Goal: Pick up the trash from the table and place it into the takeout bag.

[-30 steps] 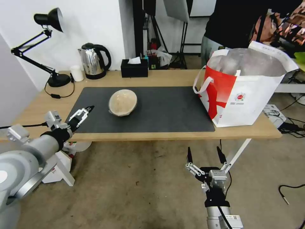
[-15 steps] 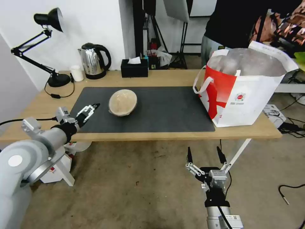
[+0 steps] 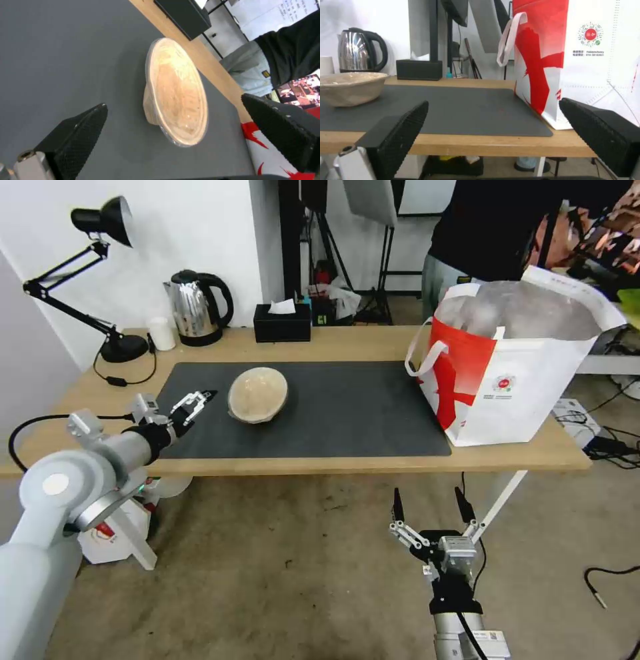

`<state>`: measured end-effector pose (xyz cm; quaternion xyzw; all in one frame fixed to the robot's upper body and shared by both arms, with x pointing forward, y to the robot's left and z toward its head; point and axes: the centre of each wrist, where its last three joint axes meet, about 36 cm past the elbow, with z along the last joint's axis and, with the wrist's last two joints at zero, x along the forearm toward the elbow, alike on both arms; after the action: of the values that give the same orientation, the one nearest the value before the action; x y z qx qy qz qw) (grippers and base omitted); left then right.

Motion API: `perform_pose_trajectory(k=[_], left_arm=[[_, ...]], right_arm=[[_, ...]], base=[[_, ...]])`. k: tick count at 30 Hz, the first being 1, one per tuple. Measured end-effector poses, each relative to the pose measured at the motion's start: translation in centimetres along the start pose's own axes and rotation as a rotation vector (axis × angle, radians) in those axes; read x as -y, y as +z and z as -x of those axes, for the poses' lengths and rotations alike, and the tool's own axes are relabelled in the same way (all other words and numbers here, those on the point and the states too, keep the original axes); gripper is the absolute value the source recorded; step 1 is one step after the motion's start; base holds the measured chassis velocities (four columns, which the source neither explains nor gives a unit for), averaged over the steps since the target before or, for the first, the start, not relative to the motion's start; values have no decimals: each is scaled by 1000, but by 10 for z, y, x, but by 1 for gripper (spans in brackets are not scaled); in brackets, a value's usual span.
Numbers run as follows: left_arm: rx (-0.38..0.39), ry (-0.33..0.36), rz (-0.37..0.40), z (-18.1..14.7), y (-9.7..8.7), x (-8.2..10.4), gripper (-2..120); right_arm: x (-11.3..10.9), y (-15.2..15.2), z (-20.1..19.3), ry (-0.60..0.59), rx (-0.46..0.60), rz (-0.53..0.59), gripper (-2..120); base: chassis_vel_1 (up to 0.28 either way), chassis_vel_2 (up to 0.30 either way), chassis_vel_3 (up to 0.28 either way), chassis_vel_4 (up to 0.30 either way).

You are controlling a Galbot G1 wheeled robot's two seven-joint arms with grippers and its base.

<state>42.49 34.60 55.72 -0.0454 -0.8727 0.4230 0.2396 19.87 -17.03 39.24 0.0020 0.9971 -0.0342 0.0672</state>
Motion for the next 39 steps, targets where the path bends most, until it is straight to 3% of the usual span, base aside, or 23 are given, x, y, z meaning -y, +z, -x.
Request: perform_pose_trajectory(k=[20, 39], left_arm=[[-60, -9, -27, 52, -1, -2, 100], [-105, -6, -32, 96, 12, 3, 100]], right_arm=[[0, 0, 0, 0, 0, 0, 100], [0, 0, 0, 0, 0, 0, 100]], base=[[0, 0, 0, 0], [0, 0, 0, 0]])
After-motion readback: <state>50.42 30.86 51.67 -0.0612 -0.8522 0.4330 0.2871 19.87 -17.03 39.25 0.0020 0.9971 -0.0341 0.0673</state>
